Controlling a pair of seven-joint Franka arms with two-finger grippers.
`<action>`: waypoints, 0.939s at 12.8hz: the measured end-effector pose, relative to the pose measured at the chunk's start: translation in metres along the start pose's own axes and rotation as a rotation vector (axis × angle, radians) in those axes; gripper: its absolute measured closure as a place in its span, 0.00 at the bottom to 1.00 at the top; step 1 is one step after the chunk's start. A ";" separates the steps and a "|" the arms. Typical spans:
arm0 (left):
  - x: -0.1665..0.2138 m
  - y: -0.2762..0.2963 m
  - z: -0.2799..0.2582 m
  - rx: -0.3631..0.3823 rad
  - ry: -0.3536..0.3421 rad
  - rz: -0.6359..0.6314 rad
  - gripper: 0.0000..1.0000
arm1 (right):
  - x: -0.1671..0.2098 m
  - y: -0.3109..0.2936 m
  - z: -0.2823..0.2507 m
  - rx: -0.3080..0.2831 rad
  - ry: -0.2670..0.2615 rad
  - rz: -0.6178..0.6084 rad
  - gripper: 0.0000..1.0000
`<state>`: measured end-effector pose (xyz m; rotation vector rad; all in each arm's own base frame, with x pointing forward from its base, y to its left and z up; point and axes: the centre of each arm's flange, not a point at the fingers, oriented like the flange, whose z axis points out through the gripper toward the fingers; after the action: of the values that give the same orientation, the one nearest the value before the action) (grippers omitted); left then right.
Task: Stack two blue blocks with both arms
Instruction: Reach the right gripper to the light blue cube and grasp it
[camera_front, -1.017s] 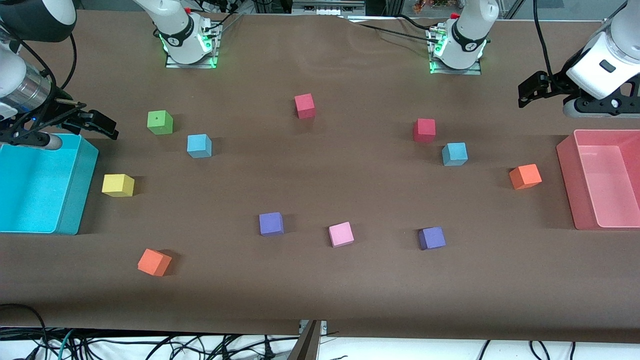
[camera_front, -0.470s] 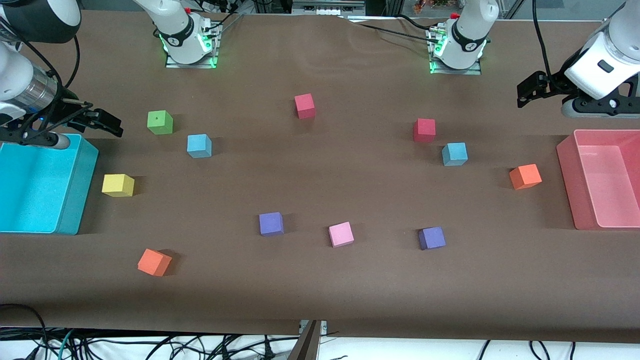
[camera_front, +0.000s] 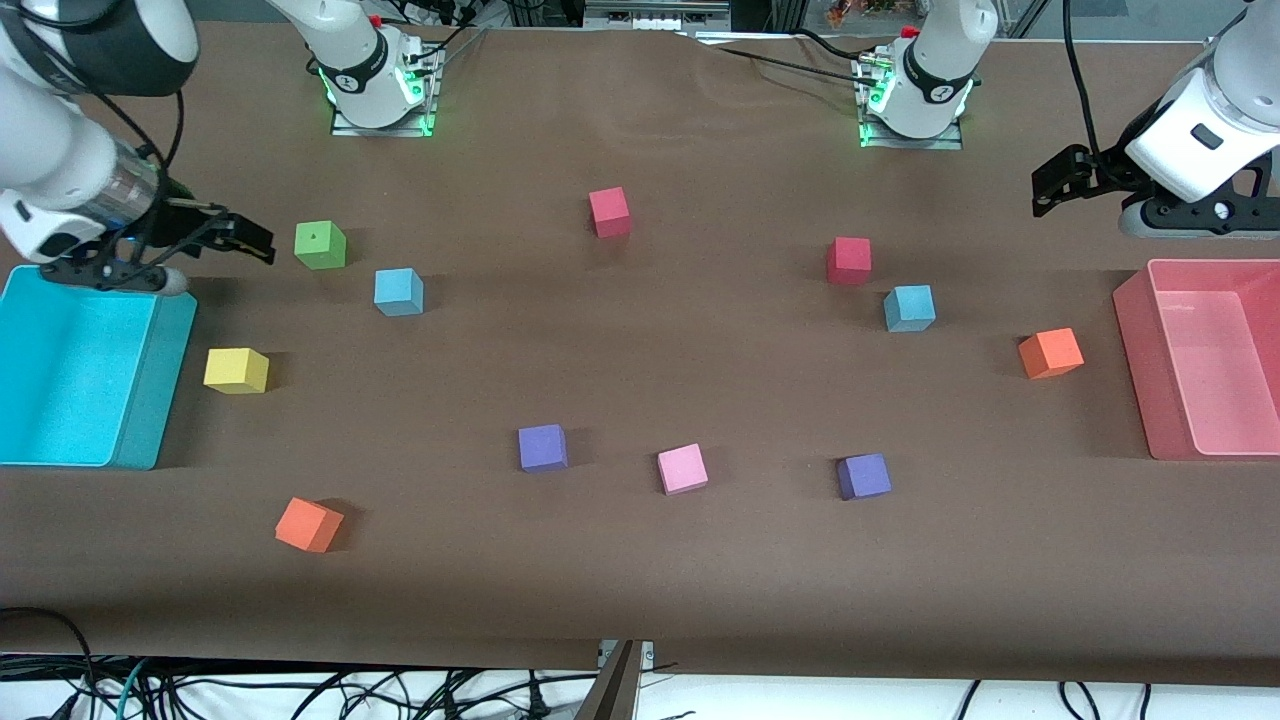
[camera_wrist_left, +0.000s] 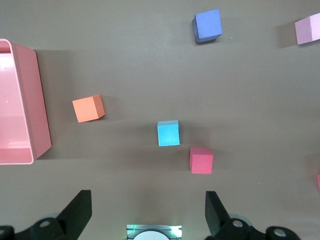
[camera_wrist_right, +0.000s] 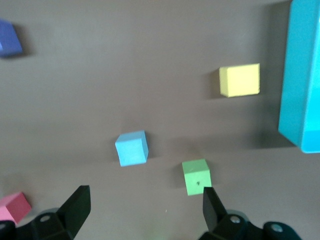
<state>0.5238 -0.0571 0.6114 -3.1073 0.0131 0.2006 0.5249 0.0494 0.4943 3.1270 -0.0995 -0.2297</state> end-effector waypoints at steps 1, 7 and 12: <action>0.001 0.000 0.001 0.000 -0.002 0.000 0.00 | -0.007 -0.008 0.014 -0.008 -0.024 -0.016 0.00; 0.001 0.002 0.001 0.001 -0.002 0.004 0.00 | -0.034 -0.048 0.123 -0.032 -0.021 -0.102 0.00; -0.001 0.005 -0.001 0.001 0.002 0.008 0.00 | -0.042 -0.051 0.215 -0.011 0.037 -0.120 0.00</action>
<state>0.5227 -0.0617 0.6128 -3.1066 0.0264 0.1977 0.4556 0.1028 0.2871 3.1273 0.0896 -0.1721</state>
